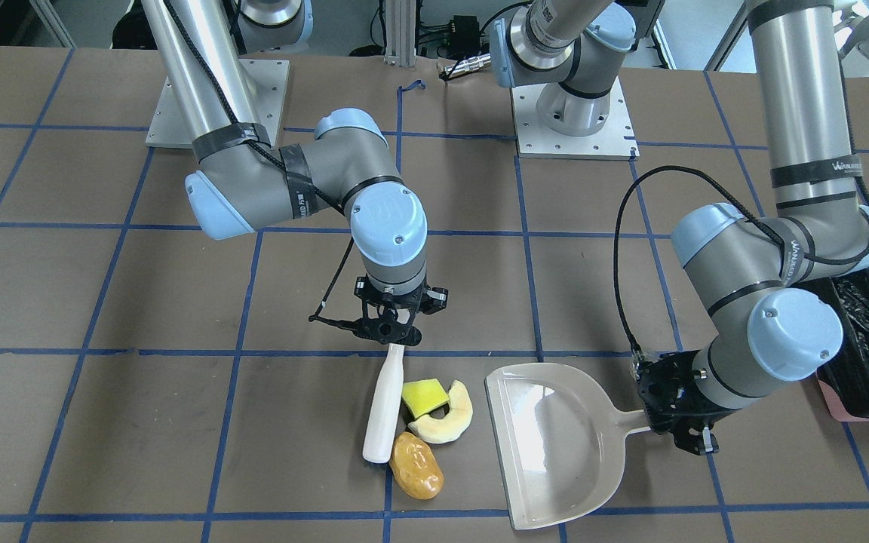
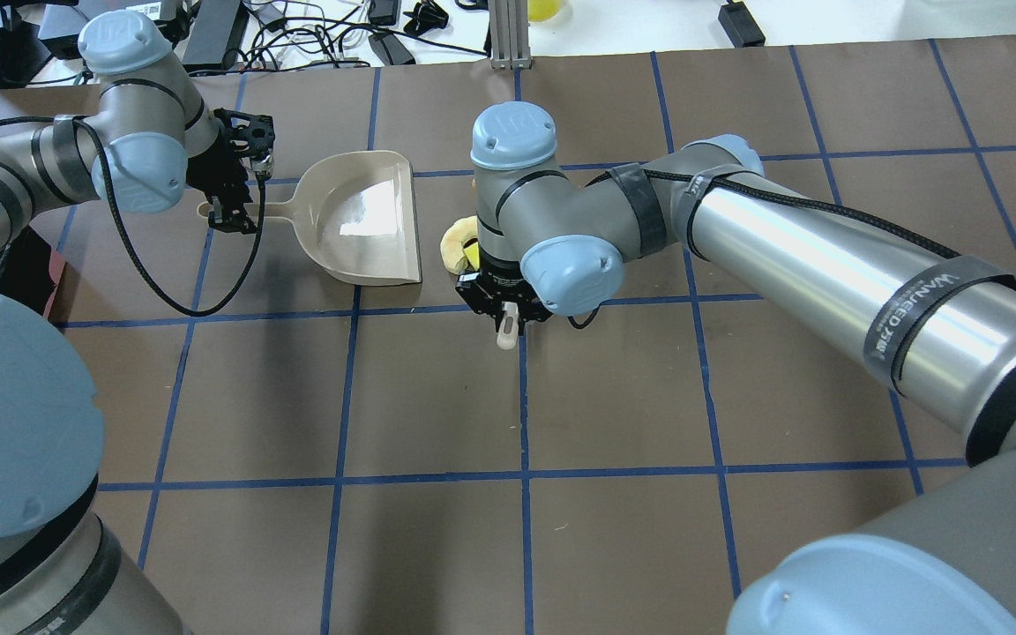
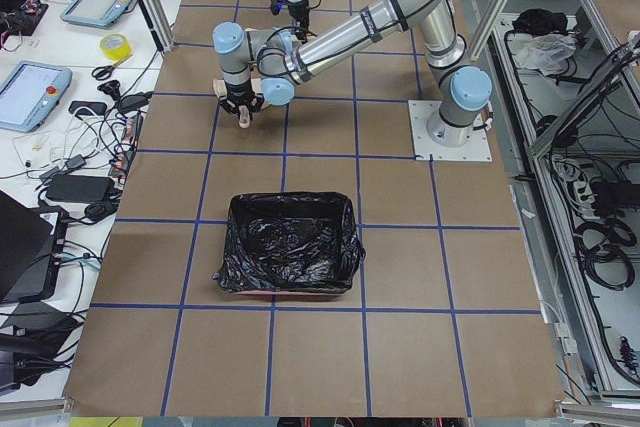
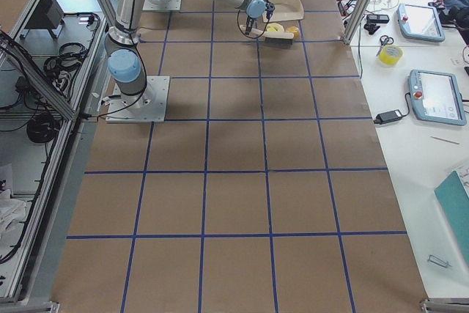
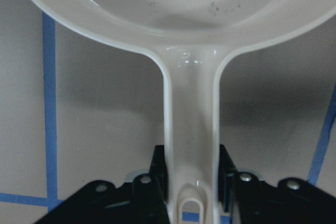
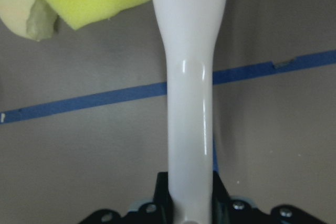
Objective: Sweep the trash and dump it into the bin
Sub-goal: 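Sweep the sponge and peel into the dustpan with the right-held brush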
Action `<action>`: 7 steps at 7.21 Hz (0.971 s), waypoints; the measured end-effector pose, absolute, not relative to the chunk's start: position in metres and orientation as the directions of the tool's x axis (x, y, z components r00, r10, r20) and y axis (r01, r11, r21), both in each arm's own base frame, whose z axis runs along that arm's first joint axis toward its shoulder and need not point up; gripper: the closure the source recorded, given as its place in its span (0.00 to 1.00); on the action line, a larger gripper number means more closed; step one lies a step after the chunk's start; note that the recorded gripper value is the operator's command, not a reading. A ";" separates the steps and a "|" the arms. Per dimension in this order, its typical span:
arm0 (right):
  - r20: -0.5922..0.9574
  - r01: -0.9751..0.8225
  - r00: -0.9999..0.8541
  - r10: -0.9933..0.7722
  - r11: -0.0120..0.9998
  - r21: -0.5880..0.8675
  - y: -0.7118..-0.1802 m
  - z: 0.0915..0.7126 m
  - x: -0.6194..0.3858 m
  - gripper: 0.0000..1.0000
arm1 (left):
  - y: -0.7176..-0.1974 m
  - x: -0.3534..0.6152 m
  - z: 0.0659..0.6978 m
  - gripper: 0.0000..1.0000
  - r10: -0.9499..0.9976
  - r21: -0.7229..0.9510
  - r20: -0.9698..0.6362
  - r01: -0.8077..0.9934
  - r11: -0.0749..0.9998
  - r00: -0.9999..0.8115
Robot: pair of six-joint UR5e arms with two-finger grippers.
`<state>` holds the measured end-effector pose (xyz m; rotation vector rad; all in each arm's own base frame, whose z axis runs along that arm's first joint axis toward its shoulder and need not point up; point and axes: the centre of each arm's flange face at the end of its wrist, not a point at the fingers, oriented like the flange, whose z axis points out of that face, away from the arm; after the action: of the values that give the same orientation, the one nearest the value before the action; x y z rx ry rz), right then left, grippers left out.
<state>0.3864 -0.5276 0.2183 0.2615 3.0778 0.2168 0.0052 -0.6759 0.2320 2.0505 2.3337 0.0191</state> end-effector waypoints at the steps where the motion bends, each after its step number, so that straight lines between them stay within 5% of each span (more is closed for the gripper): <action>1: -0.039 0.156 -0.986 0.162 0.979 0.135 -0.532 0.217 0.404 1.00 | -0.676 0.005 0.232 0.91 0.991 0.032 -0.018 0.991 0.130 -0.129; 7: -0.060 0.132 -0.988 0.139 0.986 0.098 -0.512 0.210 0.515 1.00 | -0.676 0.002 0.232 0.91 0.992 0.032 -0.018 0.991 0.127 -0.127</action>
<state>0.5154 -0.5116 0.2104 0.2093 3.0640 0.1438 0.0018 -0.6759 0.2321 2.0527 2.3320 0.0183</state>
